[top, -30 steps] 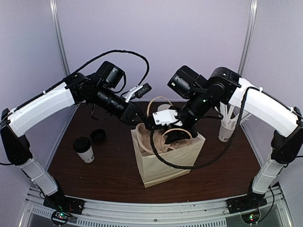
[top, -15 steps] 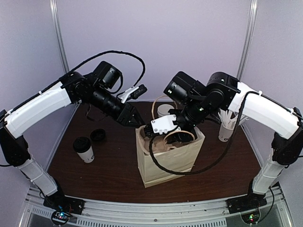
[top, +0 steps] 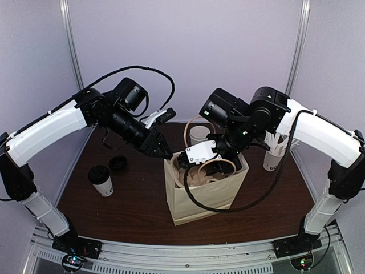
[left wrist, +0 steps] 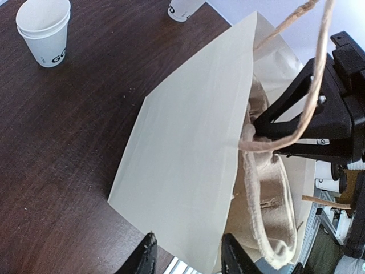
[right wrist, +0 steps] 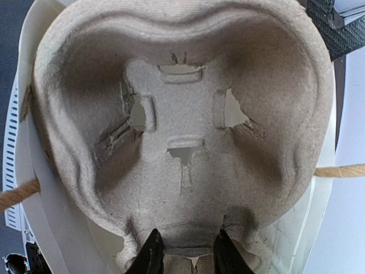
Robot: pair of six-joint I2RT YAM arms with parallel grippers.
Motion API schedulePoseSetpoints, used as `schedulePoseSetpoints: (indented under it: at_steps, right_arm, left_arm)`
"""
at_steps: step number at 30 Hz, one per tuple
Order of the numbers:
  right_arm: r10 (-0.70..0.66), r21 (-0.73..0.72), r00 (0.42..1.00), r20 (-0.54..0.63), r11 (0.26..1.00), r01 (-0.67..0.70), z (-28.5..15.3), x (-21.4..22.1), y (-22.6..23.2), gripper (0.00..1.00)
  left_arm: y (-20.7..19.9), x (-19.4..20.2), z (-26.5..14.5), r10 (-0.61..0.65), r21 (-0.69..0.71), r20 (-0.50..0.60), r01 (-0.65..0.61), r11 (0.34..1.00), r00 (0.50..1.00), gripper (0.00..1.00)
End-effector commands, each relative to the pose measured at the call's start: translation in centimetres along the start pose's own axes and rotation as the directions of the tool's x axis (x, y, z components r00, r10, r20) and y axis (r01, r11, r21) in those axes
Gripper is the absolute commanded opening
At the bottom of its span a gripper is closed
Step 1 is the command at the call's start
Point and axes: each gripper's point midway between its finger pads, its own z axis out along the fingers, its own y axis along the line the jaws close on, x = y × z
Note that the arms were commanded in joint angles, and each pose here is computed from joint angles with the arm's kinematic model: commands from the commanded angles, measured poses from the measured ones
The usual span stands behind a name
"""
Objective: Pack the takeout coffee
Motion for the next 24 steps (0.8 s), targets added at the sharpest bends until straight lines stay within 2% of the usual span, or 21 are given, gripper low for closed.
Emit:
schedulePoseSetpoints:
  at_steps: [1, 5, 11, 14, 24]
  right_arm:
    - [0.005, -0.069, 1.000, -0.012, 0.998, -0.006, -0.9, 0.4, 1.4, 0.09]
    - [0.019, -0.052, 1.000, 0.010, 0.998, -0.019, -1.8, 0.5, 1.1, 0.10]
    - [0.012, -0.069, 1.000, -0.015, 0.998, -0.013, -1.6, 1.2, 1.5, 0.10]
    - [0.012, -0.086, 0.999, -0.033, 0.996, -0.015, -1.2, 1.4, 1.6, 0.10]
    - [0.008, -0.126, 0.993, -0.115, 0.992, -0.023, 1.1, 1.7, 1.2, 0.12]
  left_arm:
    - [-0.1, -0.1, -0.4, -0.003, -0.013, 0.010, 0.003, 1.000, 1.000, 0.40]
    - [0.1, -0.1, -0.2, -0.010, -0.021, -0.001, 0.010, 1.000, 1.000, 0.40]
    - [-0.1, 0.6, -0.7, 0.019, -0.021, -0.036, -0.019, 1.000, 0.999, 0.39]
    - [-1.2, 0.9, -1.0, 0.052, 0.033, -0.046, -0.050, 0.998, 0.998, 0.40]
    - [-2.3, -0.3, -0.5, 0.091, 0.092, 0.002, -0.091, 0.992, 0.996, 0.41]
